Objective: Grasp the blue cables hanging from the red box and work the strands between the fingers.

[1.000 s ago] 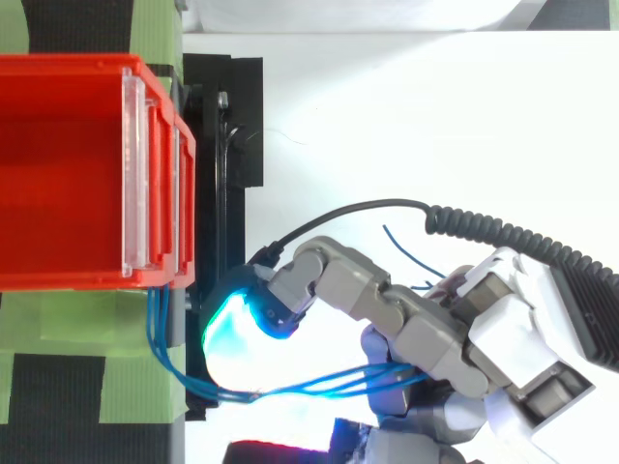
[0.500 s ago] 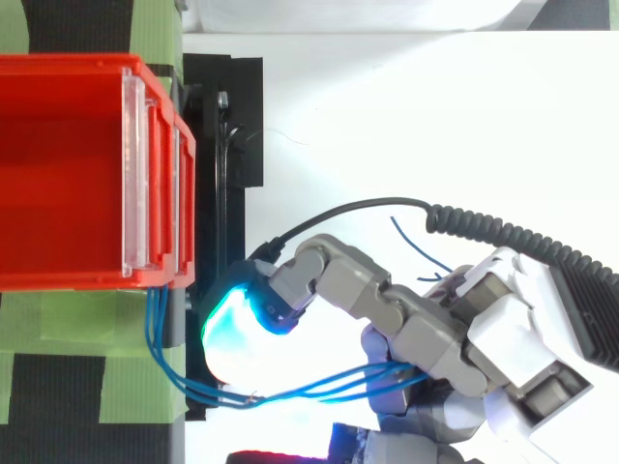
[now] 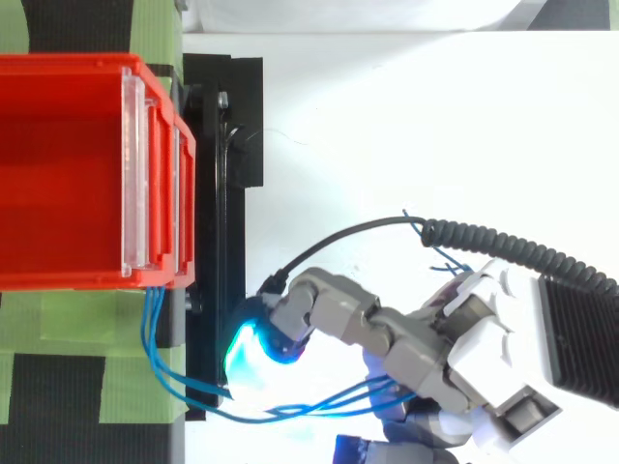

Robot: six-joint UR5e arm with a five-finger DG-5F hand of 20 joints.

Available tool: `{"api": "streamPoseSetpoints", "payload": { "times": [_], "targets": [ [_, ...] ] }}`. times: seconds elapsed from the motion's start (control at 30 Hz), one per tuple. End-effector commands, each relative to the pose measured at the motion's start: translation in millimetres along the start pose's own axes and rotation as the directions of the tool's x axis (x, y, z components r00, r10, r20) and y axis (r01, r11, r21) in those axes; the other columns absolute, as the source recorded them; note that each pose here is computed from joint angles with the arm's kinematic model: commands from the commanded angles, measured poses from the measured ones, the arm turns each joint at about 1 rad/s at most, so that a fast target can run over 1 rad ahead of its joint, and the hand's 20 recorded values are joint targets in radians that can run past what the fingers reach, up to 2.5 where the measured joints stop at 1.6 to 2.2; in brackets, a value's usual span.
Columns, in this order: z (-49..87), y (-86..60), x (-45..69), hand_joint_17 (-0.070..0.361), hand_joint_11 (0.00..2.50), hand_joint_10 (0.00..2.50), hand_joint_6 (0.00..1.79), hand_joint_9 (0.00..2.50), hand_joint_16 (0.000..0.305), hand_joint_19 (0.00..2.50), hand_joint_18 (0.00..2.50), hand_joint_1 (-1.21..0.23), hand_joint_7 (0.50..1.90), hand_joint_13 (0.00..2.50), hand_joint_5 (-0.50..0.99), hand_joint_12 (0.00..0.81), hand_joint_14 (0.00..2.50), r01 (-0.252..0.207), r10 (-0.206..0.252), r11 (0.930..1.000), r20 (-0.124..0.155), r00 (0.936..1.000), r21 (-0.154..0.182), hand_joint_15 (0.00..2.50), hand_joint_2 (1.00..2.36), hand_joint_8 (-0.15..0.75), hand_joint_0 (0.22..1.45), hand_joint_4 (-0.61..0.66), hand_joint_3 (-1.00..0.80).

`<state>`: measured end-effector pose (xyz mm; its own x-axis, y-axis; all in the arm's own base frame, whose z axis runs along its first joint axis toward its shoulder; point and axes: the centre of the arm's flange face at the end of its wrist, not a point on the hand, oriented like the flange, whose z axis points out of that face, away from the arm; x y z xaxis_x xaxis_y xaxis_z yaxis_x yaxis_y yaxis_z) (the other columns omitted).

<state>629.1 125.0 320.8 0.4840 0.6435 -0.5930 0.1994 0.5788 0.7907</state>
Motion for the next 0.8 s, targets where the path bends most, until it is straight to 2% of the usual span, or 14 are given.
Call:
{"api": "streamPoseSetpoints", "payload": {
  "times": [0.0,0.33,0.43,0.47,0.53,0.57,0.6,0.7,0.77],
  "targets": [
    [0.1,0.8,-0.5,0.104,2.5,2.5,0.18,0.99,0.046,1.18,1.46,-0.62,1.37,1.08,0.15,0.419,2.5,-0.002,0.002,1.0,-0.001,1.0,-0.003,1.64,1.02,0.384,0.9,0.24,-0.58],
    [2.3,4.7,-0.4,0.104,2.5,2.5,0.33,0.99,0.046,1.18,1.46,-0.59,1.33,1.08,0.15,0.419,2.5,-0.039,0.039,0.9992,0.02,0.999,-0.011,1.64,1.01,0.384,0.89,0.25,-0.65],
    [2.4,5.0,-0.4,0.104,2.5,2.5,0.41,0.99,0.046,1.18,1.46,-0.58,1.3,1.08,0.15,0.419,2.5,-0.04,0.04,0.9991,0.021,0.999,-0.012,1.64,1.02,0.384,0.92,0.26,-0.6],
    [1.8,5.5,0.1,0.104,2.5,2.5,0.42,0.99,0.046,1.18,1.46,-0.58,1.29,1.08,0.15,0.419,2.5,-0.042,0.042,0.999,0.02,0.9989,-0.013,1.64,1.02,0.384,0.93,0.26,-0.53],
    [2.0,6.2,0.0,0.104,2.5,2.5,0.34,0.99,0.046,1.18,1.46,-0.57,1.31,1.08,0.17,0.419,2.5,-0.043,0.044,0.999,0.021,0.9988,-0.014,1.64,1.02,0.384,1.01,0.26,-0.33],
    [2.4,5.0,-0.4,0.104,2.5,2.5,0.23,0.99,0.046,1.18,1.46,-0.57,1.35,1.08,0.21,0.419,2.5,-0.042,0.042,0.9991,0.021,0.9989,-0.012,1.64,1.02,0.384,1.06,0.27,-0.21],
    [2.4,5.0,-0.4,0.104,2.5,2.5,0.2,0.99,0.046,1.18,1.46,-0.58,1.35,1.08,0.22,0.419,2.5,-0.042,0.042,0.9991,0.021,0.9989,-0.012,1.64,1.02,0.384,1.1,0.27,-0.16],
    [2.5,5.1,-0.4,0.104,2.5,2.5,0.05,0.99,0.046,1.18,1.46,-0.58,1.43,1.08,0.3,0.419,2.5,-0.041,0.042,0.9991,0.022,0.9989,-0.013,1.64,1.02,0.384,1.15,0.26,-0.12],
    [2.6,5.3,-0.4,0.104,2.5,2.5,0.02,0.99,0.046,1.18,1.46,-0.58,1.43,1.08,0.32,0.419,2.5,-0.043,0.043,0.999,0.022,0.9988,-0.013,1.64,1.02,0.384,1.17,0.25,-0.13]
  ]
}}
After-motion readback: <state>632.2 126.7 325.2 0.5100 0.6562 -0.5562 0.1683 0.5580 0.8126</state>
